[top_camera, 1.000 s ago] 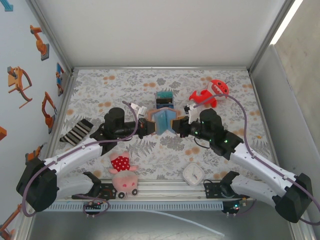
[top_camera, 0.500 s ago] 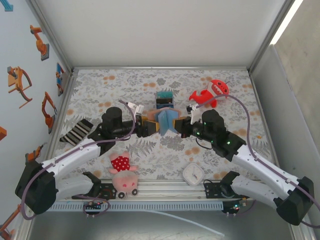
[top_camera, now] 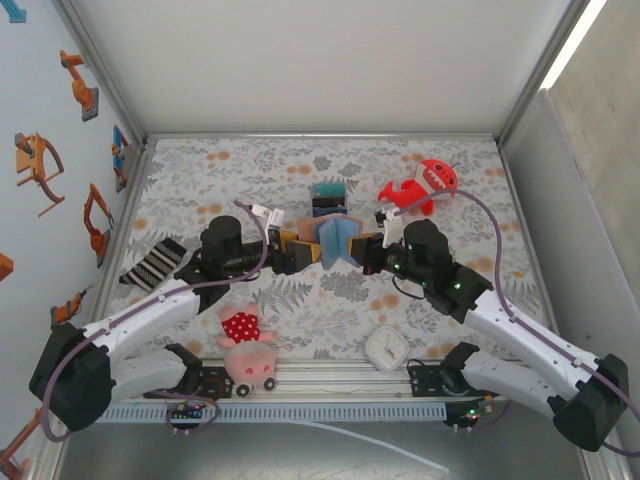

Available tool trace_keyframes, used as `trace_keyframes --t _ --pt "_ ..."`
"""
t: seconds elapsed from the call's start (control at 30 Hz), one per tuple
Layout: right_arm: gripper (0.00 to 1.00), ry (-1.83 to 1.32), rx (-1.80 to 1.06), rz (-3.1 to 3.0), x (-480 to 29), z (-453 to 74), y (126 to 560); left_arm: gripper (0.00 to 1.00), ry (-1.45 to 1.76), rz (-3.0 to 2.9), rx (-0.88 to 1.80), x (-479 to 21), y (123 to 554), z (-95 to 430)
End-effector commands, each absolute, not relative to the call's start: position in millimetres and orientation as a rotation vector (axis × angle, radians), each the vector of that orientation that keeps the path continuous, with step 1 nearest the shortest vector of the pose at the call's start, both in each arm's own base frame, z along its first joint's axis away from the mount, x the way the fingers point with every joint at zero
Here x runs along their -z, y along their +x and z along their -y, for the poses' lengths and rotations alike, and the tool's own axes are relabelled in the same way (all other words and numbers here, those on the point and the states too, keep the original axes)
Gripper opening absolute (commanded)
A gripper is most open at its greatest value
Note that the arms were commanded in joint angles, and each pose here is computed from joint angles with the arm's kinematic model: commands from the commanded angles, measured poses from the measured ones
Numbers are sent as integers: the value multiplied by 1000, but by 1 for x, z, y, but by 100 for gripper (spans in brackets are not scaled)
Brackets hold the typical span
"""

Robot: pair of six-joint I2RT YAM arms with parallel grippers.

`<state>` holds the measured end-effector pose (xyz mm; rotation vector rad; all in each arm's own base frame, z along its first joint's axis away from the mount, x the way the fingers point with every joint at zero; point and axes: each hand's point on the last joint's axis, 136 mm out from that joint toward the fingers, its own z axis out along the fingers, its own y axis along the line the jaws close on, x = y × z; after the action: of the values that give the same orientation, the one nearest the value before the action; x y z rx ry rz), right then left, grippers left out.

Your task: Take the credit cards out of the card holder

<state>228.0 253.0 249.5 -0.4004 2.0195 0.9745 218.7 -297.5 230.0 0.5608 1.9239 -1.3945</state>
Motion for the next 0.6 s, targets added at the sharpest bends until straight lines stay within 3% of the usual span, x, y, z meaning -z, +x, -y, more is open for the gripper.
trace_keyframes --t 0.0,0.4,0.57 --pt "0 -375 -992 -1975 -266 -253 229 89 574 -1829 1468 -250 215 300" --pt "0 -375 -1011 -1964 -270 -256 230 88 615 -1861 1499 -246 214 308" --pt "0 -378 -1042 -1952 -275 -260 229 69 644 -1932 1459 -233 215 311"
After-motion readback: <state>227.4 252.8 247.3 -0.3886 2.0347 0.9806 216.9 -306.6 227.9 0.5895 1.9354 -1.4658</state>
